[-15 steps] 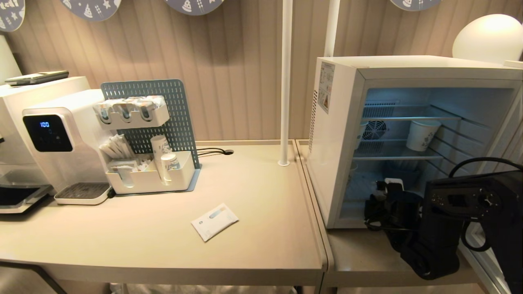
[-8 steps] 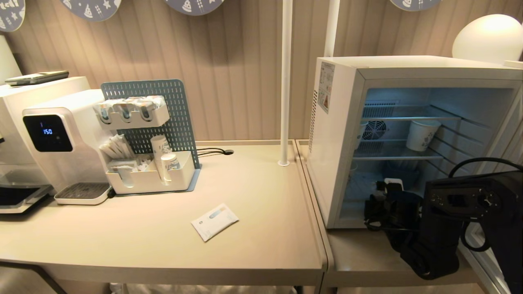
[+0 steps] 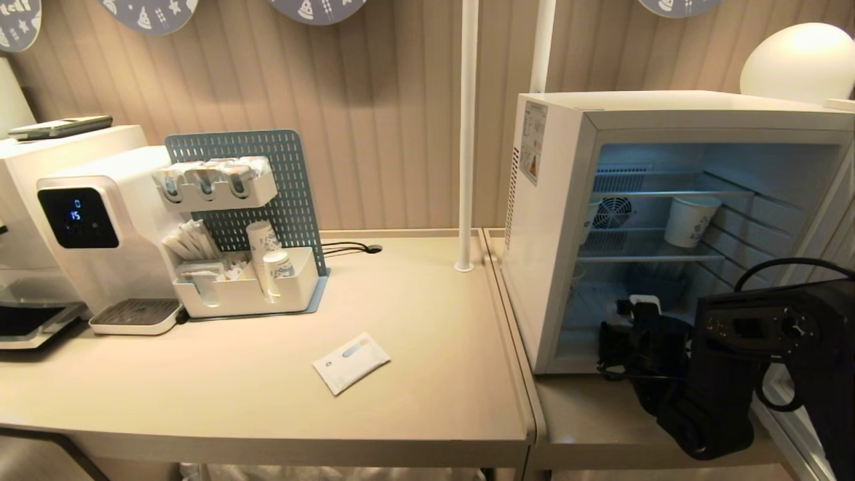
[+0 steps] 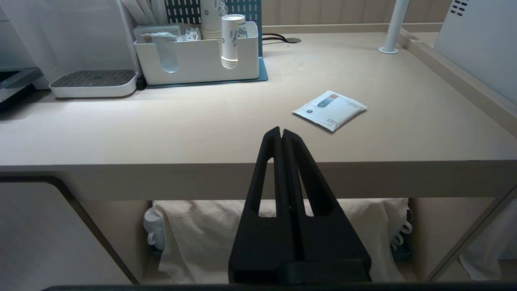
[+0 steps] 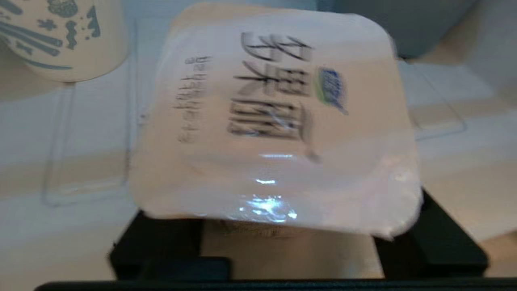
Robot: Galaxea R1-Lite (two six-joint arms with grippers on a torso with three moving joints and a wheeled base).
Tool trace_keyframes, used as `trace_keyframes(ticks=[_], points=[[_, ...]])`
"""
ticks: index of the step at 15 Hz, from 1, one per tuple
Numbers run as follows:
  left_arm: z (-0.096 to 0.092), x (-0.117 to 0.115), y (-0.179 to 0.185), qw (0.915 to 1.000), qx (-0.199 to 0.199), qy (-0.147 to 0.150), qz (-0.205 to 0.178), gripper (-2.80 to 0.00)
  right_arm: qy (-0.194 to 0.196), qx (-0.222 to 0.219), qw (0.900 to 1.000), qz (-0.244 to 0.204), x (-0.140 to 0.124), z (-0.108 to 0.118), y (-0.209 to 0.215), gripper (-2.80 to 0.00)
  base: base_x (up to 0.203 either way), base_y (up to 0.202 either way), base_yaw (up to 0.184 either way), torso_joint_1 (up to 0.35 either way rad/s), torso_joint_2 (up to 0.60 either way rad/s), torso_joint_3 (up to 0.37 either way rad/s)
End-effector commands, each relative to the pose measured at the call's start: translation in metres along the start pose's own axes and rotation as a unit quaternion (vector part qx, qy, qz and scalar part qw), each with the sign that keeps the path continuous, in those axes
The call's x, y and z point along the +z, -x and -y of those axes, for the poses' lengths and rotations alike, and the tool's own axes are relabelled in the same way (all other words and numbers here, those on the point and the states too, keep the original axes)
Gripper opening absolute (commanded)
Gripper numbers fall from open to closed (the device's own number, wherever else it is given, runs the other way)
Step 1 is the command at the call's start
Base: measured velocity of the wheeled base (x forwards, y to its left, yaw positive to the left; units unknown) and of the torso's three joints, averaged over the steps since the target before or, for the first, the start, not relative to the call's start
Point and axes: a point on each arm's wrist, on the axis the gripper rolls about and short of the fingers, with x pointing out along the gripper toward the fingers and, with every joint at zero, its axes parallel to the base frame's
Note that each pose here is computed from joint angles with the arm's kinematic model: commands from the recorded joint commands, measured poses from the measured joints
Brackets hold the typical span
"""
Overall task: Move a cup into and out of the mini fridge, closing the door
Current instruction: Put the yoghurt in the freezer
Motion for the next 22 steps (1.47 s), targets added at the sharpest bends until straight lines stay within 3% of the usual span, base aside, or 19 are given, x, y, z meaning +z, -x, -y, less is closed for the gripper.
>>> trace_keyframes(ticks=[1, 8, 12, 18, 19, 22], points=[[0.000, 0.000, 0.000, 1.0000, 0.000, 0.000, 0.000, -2.80, -0.003, 0.002, 1.000, 0.008, 0.008, 0.001, 0.008, 0.00, 0.000, 0.000, 0.000, 0.000, 0.00, 0.000], [0.000, 0.000, 0.000, 1.0000, 0.000, 0.000, 0.000, -2.80, -0.005, 0.042, 0.999, 0.009, 0.033, 0.002, 0.069, 0.00, 0.000, 0.000, 0.000, 0.000, 0.00, 0.000], [0.000, 0.000, 0.000, 1.0000, 0.000, 0.000, 0.000, -2.80, -0.021, 0.045, 0.999, -0.001, 0.038, 0.017, 0.098, 0.00, 0.000, 0.000, 0.000, 0.000, 0.00, 0.000], [0.000, 0.000, 0.000, 1.0000, 0.000, 0.000, -0.001, -2.80, -0.046, 0.062, 0.996, 0.043, 0.067, 0.050, 0.167, 0.00, 0.000, 0.000, 0.000, 0.000, 0.00, 0.000], [0.000, 0.000, 0.000, 1.0000, 0.000, 0.000, -0.001, -2.80, -0.050, 0.069, 0.995, 0.058, 0.072, 0.054, 0.182, -2.80, 0.000, 0.000, 0.000, 0.000, 0.00, 0.000], [0.000, 0.000, 0.000, 1.0000, 0.000, 0.000, -0.001, -2.80, -0.065, 0.056, 0.989, 0.120, 0.093, 0.067, 0.227, -2.80, 0.000, 0.000, 0.000, 0.000, 0.00, 0.000]])
